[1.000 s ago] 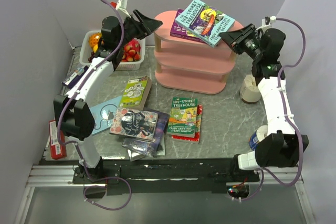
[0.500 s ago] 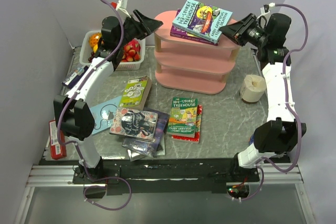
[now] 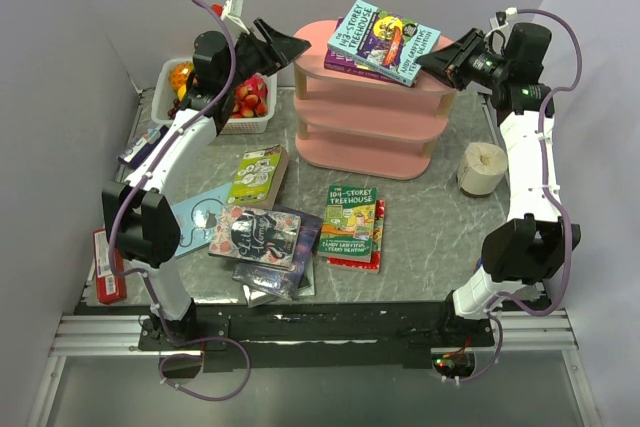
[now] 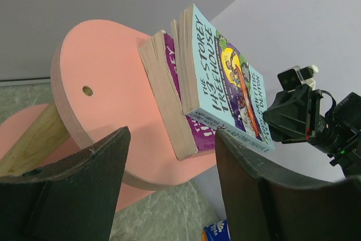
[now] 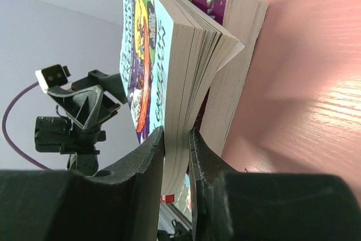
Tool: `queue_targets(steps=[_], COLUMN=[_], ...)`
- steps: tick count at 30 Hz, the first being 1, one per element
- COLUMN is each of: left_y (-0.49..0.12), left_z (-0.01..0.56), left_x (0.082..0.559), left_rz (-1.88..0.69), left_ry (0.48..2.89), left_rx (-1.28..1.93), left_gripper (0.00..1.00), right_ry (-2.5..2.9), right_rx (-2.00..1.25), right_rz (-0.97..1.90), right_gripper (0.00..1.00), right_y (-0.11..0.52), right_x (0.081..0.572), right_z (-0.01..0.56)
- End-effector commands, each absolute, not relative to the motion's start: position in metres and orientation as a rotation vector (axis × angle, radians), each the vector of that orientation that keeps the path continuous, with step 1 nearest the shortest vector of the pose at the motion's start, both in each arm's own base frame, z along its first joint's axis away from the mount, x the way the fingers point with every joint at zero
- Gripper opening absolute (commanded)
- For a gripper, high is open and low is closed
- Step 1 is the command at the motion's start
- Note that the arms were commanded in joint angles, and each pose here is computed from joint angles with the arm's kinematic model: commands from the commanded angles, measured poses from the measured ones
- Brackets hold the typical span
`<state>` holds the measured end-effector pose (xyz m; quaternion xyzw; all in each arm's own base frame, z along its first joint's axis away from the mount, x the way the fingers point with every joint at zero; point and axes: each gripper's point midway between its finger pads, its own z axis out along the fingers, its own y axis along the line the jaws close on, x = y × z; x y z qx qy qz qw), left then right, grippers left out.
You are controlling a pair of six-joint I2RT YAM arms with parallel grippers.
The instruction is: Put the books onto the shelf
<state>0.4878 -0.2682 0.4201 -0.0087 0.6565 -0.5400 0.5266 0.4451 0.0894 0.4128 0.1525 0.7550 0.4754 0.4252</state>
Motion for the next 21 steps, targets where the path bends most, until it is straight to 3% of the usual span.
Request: queue_targets(steps=[1, 3, 4, 5, 7, 11, 13, 18, 20, 21], left_y=[-0.263, -0.263, -0.262, -0.262, -0.261, -0.258, -0.257, -0.26, -0.263, -0.263], left_z=[0.46, 0.46, 0.461, 0.462, 0.464, 0.475, 0.479, 0.5, 0.505, 0.506], left_x=[0.472, 0.471, 0.472, 0.472, 0.472, 0.475, 0.477, 0.489, 0.496, 0.499], left_rz=[-1.303, -1.305, -1.303, -1.301, -1.294, -1.275, -1.268, -1.294, -1.302, -1.304], left_ry=[1.47, 1.469, 1.467, 1.466, 1.464, 1.443, 1.447, 1.417, 1.407, 1.407], left_rx=[0.034, 0.035, 0.032, 0.033, 0.03, 0.016, 0.008, -0.007, -0.012, -0.018], left_gripper=[0.68, 0.68, 0.68, 0.68, 0.68, 0.69, 0.69, 0.68, 0.65, 0.64], right_ry=[1.847, 1.842, 1.84, 1.836, 1.816, 1.771, 1.745, 1.658, 1.631, 1.625], right_rx=[0.303, 0.316, 0.318, 0.337, 0.344, 0.364, 0.381, 0.383, 0.379, 0.376], right_rz=[1.183, 1.171, 1.16, 1.132, 1.09, 1.02, 0.984, 0.917, 0.919, 0.918], right_gripper=[0.1, 0.29, 0.45, 0.52, 0.64, 0.74, 0.84, 0.84, 0.77, 0.69], right_y=[0.09, 0.088, 0.087, 0.083, 0.078, 0.071, 0.066, 0.065, 0.07, 0.072], right_x=[0.439, 0.44, 0.439, 0.441, 0.438, 0.429, 0.425, 0.405, 0.401, 0.398], right_z=[0.433, 0.434, 0.435, 0.434, 0.441, 0.457, 0.465, 0.476, 0.476, 0.474])
